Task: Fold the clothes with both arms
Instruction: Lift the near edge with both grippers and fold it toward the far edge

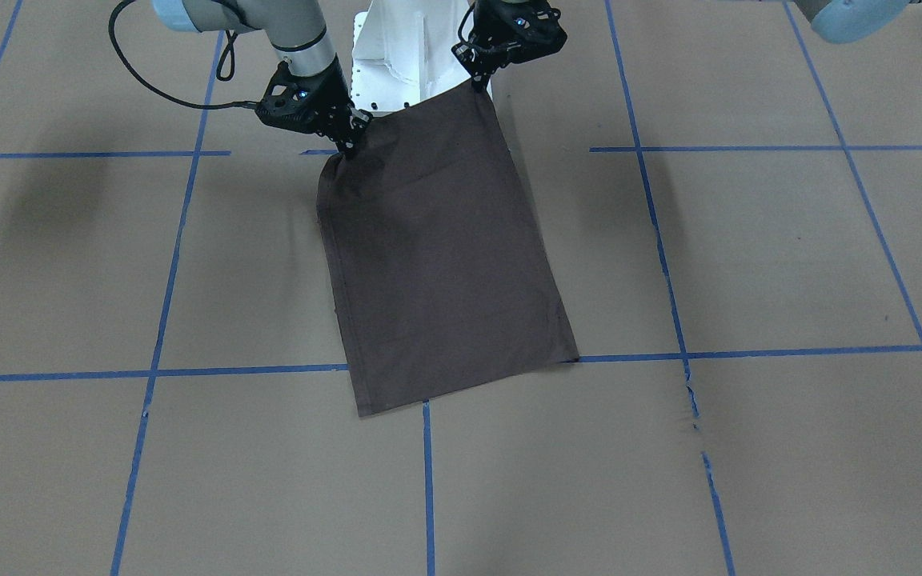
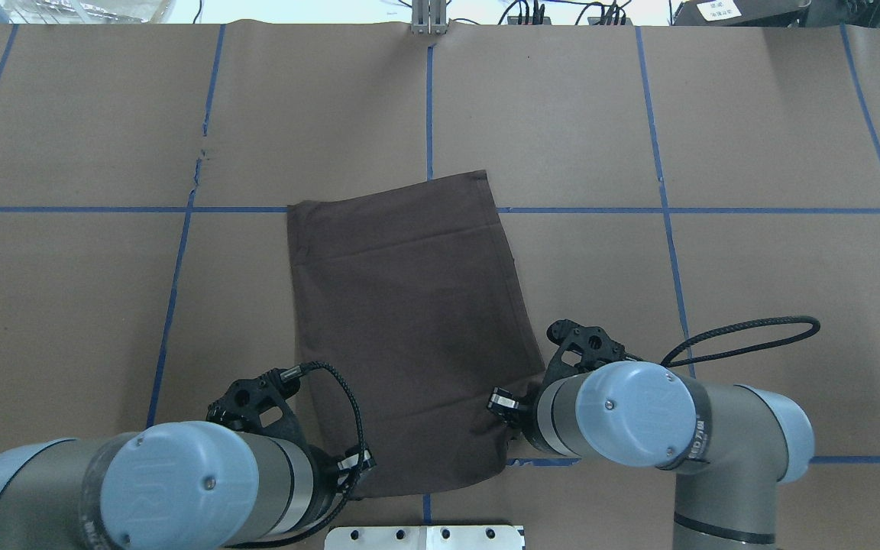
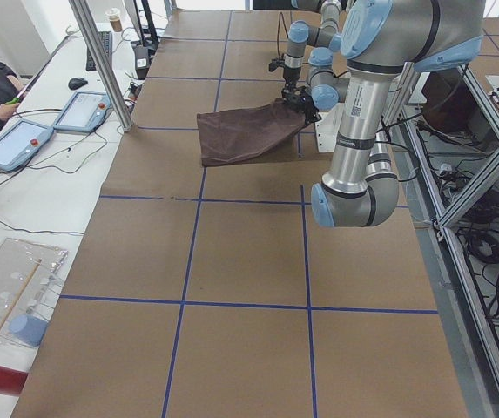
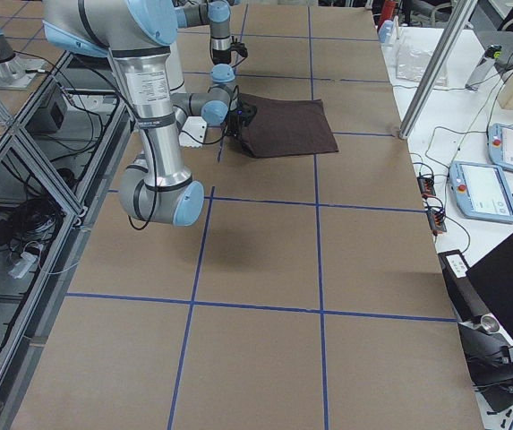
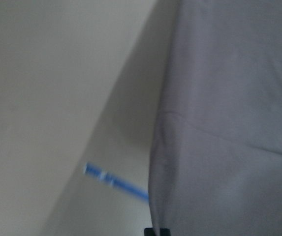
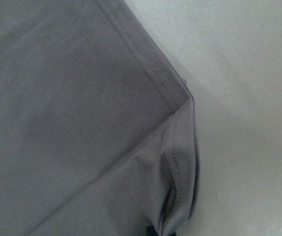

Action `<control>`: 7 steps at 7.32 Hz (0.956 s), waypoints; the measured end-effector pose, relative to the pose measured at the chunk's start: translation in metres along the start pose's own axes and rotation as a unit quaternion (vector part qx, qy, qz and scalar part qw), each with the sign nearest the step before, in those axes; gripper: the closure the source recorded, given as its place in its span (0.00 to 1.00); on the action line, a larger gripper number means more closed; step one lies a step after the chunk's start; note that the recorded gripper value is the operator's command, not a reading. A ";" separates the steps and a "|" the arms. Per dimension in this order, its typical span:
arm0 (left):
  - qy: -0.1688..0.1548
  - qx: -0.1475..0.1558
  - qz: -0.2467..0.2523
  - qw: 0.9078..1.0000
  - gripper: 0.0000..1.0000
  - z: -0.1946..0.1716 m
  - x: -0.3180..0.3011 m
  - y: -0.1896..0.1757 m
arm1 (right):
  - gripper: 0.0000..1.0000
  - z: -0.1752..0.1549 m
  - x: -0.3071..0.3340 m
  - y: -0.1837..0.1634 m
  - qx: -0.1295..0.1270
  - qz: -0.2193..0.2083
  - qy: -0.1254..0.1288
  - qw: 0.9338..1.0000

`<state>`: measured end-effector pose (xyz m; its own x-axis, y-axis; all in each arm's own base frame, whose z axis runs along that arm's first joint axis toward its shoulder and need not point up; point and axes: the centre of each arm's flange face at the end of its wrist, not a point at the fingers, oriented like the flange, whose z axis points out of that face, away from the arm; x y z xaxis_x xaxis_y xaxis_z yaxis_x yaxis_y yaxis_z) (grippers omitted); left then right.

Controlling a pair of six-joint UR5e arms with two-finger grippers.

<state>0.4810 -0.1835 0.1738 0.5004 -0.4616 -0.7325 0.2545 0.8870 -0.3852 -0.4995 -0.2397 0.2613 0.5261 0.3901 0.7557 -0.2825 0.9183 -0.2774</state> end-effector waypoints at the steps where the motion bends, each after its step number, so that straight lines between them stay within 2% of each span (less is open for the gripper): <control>1: -0.001 -0.006 0.004 1.000 1.00 -0.006 -0.003 0.007 | 1.00 -0.009 0.006 0.009 -0.015 -0.005 -0.002 1.000; 2: -0.001 -0.006 0.004 1.000 1.00 -0.009 -0.004 0.006 | 1.00 -0.013 0.003 0.010 -0.021 -0.006 -0.006 1.000; 3: 0.000 0.000 0.002 1.000 1.00 -0.009 -0.002 0.000 | 1.00 -0.015 -0.011 0.000 -0.014 -0.002 -0.017 1.000; 5: 0.009 0.029 -0.013 0.999 1.00 -0.017 0.006 -0.036 | 1.00 -0.028 -0.050 -0.043 0.018 0.001 -0.045 0.999; 7: 0.017 0.074 -0.017 0.997 1.00 -0.027 0.019 -0.095 | 1.00 -0.037 -0.080 -0.095 0.057 0.013 -0.057 0.997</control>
<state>0.4439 -0.2769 0.1811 0.4612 -0.4899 -0.7397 0.3920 0.8605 -0.3255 -0.4849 -0.3560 0.2057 0.4248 0.3971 0.8135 -0.3871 0.8920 -0.2332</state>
